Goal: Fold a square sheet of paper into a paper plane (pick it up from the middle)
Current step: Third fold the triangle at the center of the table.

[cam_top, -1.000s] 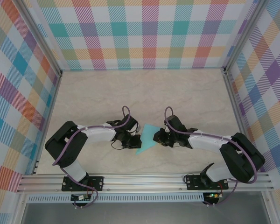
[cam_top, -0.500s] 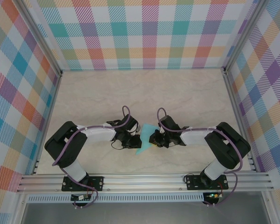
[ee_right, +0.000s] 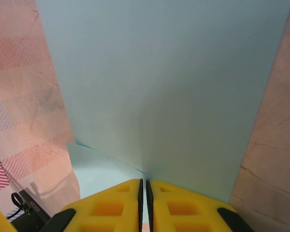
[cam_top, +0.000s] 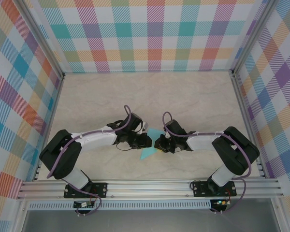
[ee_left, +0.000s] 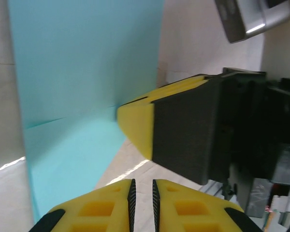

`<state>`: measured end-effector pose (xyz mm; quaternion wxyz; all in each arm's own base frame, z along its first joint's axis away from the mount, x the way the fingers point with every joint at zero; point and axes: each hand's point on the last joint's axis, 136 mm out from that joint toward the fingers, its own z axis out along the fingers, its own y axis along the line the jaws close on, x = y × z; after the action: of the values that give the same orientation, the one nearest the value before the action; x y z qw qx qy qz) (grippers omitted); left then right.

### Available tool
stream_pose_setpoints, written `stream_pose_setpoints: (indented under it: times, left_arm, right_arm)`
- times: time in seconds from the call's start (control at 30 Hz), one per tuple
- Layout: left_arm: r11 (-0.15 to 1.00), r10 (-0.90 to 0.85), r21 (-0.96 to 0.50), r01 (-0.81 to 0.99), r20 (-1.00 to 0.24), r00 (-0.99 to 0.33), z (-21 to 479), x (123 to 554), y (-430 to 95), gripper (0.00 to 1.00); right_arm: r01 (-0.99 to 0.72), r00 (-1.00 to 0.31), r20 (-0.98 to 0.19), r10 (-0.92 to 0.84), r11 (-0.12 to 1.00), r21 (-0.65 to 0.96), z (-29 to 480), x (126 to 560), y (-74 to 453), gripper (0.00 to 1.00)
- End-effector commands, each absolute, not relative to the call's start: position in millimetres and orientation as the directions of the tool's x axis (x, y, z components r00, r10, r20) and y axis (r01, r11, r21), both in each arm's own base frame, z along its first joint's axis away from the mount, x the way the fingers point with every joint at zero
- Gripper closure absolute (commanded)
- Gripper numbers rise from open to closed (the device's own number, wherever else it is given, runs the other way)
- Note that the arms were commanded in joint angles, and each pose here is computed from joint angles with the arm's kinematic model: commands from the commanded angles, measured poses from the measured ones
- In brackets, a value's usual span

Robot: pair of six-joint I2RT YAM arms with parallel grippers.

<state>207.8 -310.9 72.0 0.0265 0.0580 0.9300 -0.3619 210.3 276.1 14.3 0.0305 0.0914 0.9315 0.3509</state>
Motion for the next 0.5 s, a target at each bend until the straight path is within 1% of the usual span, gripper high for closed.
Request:
stream_pose_setpoints:
  times: [0.0,0.1,0.47]
  left_arm:
    - [0.686,0.116,-0.720,0.103,-0.032,-0.993,68.2,202.3,-323.6,0.80]
    - [0.674,0.140,-0.734,0.082,0.018,-0.990,56.0,196.6,-330.1,0.80]
    - [0.723,0.171,-0.687,0.072,0.077,-0.982,22.4,188.5,-326.3,0.79]
  right_arm:
    - [0.180,-0.979,0.032,0.200,0.789,0.588,-5.8,197.7,260.1,0.86]
    - [0.181,-0.979,0.034,0.200,0.789,0.586,-5.9,197.2,259.9,0.86]
    - [0.191,-0.978,0.040,0.206,0.796,0.575,-8.4,195.3,257.0,0.86]
